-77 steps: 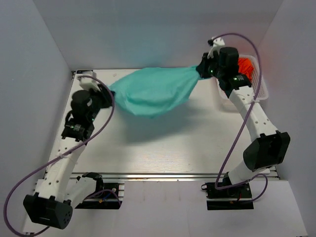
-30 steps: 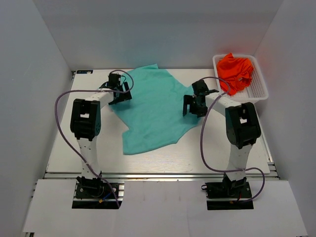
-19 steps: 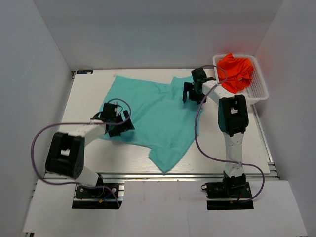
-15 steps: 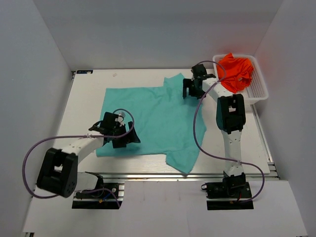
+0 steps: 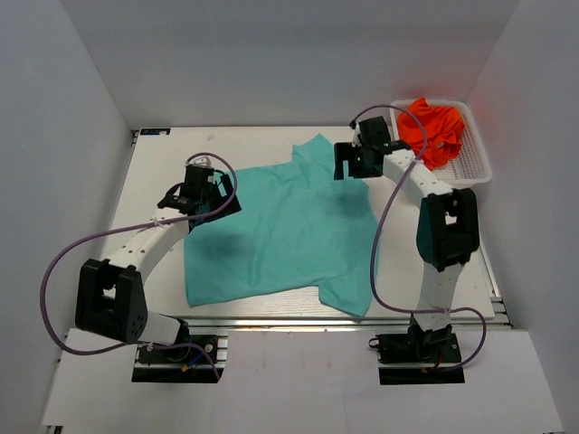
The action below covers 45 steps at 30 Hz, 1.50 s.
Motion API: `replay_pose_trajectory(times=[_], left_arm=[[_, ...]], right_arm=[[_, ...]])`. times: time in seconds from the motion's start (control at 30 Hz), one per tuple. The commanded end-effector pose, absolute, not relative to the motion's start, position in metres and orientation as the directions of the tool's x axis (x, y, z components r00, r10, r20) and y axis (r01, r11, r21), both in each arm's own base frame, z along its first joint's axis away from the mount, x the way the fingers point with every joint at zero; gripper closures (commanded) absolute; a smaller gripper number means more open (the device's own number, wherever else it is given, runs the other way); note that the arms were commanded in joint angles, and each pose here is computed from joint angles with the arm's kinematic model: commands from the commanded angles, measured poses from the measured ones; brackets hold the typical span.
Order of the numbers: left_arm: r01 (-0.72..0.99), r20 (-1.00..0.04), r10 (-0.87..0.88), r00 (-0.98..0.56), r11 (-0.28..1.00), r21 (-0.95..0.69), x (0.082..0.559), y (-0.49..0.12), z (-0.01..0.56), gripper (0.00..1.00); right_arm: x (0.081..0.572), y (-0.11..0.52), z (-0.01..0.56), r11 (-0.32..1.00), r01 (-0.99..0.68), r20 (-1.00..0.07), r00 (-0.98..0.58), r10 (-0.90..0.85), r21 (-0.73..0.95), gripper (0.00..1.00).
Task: Fold and stack the t-shirts
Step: Flatten out the tshirt
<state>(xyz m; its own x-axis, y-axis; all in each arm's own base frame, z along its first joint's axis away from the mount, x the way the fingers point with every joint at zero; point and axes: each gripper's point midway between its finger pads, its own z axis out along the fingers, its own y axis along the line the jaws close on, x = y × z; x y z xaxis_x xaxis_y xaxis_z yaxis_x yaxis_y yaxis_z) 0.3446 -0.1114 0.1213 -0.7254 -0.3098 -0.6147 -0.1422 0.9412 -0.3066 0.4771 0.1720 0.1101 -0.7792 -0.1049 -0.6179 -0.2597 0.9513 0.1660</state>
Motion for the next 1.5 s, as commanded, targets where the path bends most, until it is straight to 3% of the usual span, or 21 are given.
replay_pose_trajectory(times=[0.0, 0.13, 0.23, 0.43, 0.5, 0.57, 0.6, 0.73, 0.93, 1.1, 1.27, 1.37, 1.4, 1.43, 1.47], left_arm=[[-0.294, -0.619, -0.344, -0.706, 0.938, -0.186, 0.349, -0.076, 0.115, 0.0], [-0.308, -0.584, -0.354, -0.73, 0.934, -0.182, 0.347, -0.072, 0.093, 0.0], [-0.299, -0.569, -0.363, -0.738, 0.932, -0.207, 0.357, -0.077, 0.077, 0.0], [-0.329, -0.519, -0.368, -0.772, 0.929, -0.169, 0.383, -0.068, 0.04, 0.0], [-0.336, -0.492, -0.362, -0.791, 0.931, -0.145, 0.39, -0.065, 0.021, 0.0], [-0.326, -0.492, -0.362, -0.792, 0.932, -0.161, 0.407, -0.067, 0.018, 0.0], [-0.316, -0.486, -0.353, -0.799, 0.935, -0.161, 0.417, -0.07, 0.009, 0.0], [-0.294, -0.486, -0.334, -0.808, 0.942, -0.159, 0.447, -0.068, -0.006, 0.0], [-0.173, -0.508, -0.281, -0.814, 0.953, -0.249, 0.505, -0.088, 0.002, 0.0], [-0.14, -0.559, -0.262, -0.787, 0.958, -0.251, 0.538, -0.091, 0.047, 0.0], [-0.203, -0.602, -0.29, -0.745, 0.957, -0.21, 0.502, -0.071, 0.096, 0.0], [-0.297, -0.612, -0.361, -0.703, 0.932, -0.208, 0.449, -0.055, 0.114, 0.0], [-0.338, -0.612, -0.383, -0.692, 0.921, -0.195, 0.433, -0.048, 0.114, 0.0], [-0.404, -0.565, -0.438, -0.699, 0.894, -0.193, 0.405, -0.044, 0.094, 0.0], [-0.419, -0.575, -0.466, -0.673, 0.88, -0.223, 0.388, -0.043, 0.108, 0.0]], right_arm=[[0.445, 0.17, 0.109, 0.955, -0.234, -0.614, -0.786, -0.076, 0.181, 0.1], [0.4, 0.165, 0.09, 0.95, -0.22, -0.588, -0.808, -0.049, 0.223, 0.1], [0.394, 0.166, 0.09, 0.948, -0.218, -0.596, -0.802, -0.037, 0.233, 0.1], [0.409, 0.159, 0.062, 0.97, -0.114, -0.539, -0.842, 0.021, 0.217, 0.1], [0.411, 0.146, 0.04, 0.987, -0.038, -0.489, -0.871, 0.043, 0.155, 0.1], [0.425, 0.136, 0.042, 0.994, 0.019, -0.504, -0.861, 0.071, 0.107, 0.1], [0.42, 0.134, 0.018, 0.995, 0.04, -0.442, -0.894, 0.077, 0.091, 0.1], [0.442, 0.13, 0.002, 0.989, 0.107, -0.398, -0.907, 0.14, 0.102, 0.1], [0.497, 0.122, 0.009, 0.985, 0.12, -0.456, -0.875, 0.164, 0.124, 0.1], [0.528, 0.14, 0.062, 0.985, -0.073, -0.571, -0.821, 0.029, 0.155, 0.1], [0.501, 0.147, 0.143, 0.976, -0.175, -0.729, -0.684, -0.023, 0.133, 0.1], [0.459, 0.14, 0.141, 0.978, -0.154, -0.724, -0.69, -0.002, 0.144, 0.1], [0.432, 0.136, 0.108, 0.982, -0.109, -0.658, -0.753, 0.022, 0.158, 0.1], [0.424, 0.135, 0.116, 0.981, -0.098, -0.668, -0.743, 0.042, 0.17, 0.1], [0.413, 0.139, 0.12, 0.976, -0.109, -0.668, -0.743, 0.046, 0.188, 0.1]])
